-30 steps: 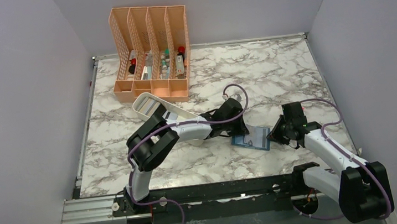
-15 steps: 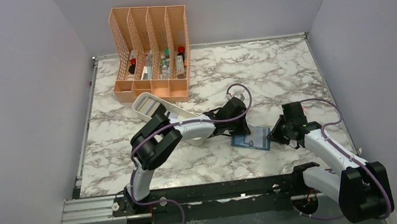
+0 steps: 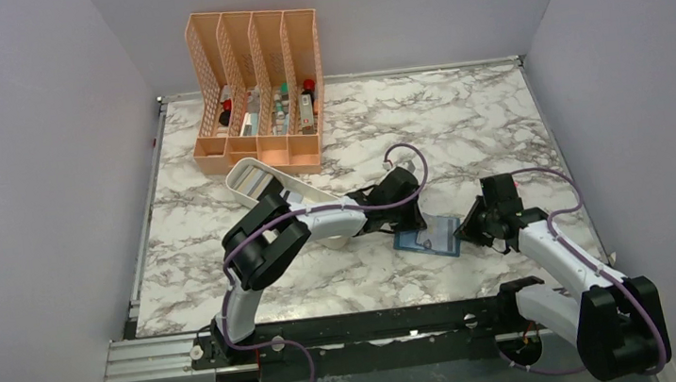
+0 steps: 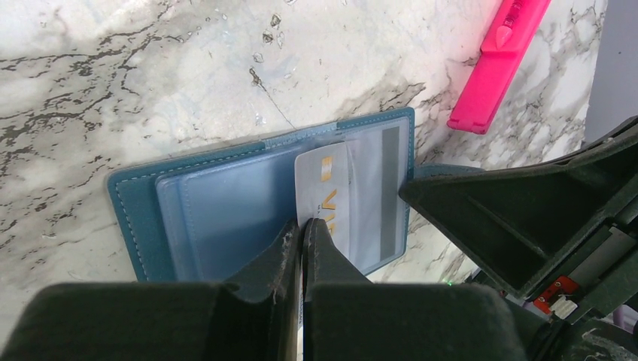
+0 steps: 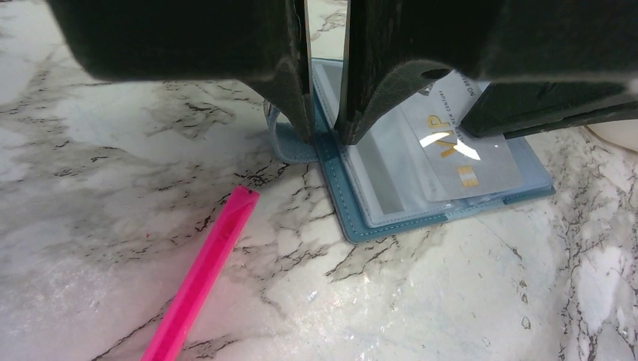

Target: Put the credit cards into the card holder

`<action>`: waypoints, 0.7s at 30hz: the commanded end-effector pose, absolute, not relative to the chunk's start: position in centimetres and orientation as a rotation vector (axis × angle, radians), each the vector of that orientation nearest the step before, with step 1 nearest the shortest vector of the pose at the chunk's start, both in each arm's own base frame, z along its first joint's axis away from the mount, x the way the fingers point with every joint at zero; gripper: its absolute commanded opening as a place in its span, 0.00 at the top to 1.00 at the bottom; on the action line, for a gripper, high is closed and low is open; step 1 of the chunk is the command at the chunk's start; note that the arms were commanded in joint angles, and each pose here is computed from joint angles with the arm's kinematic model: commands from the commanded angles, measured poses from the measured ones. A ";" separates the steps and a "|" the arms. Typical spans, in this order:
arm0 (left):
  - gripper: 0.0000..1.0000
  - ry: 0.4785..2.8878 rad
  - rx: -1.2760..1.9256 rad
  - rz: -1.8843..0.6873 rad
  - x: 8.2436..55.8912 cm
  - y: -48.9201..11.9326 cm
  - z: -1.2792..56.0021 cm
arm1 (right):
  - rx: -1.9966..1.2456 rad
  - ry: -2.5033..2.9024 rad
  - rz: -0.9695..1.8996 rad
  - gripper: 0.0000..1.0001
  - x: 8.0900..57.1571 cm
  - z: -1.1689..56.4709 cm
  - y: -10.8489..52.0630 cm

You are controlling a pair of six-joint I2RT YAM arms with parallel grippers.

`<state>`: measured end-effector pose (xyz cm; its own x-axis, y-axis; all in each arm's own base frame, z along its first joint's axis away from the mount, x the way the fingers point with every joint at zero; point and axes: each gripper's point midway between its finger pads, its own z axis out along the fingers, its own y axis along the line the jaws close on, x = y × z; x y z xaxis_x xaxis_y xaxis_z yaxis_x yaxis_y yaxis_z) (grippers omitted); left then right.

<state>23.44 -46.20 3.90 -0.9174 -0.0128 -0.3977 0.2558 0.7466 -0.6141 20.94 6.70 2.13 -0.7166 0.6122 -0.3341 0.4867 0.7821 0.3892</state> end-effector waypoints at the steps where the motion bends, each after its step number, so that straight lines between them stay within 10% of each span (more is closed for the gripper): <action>1: 0.98 2.615 0.181 -0.783 23.0 -43.9 0.4 | 0.795 2.521 0.438 0.76 20.9 2.4 7.5; 21: 0.86 2.557 0.079 -1.050 21.1 -46.5 1.2 | 0.815 2.535 0.472 0.76 20.6 1.8 7.9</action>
<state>22.87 -46.74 3.62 -0.9172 -0.1503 -0.3691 0.1724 0.6854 -0.7075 20.92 6.80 2.01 -0.7140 0.6132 -0.3378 0.4810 0.7803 0.3998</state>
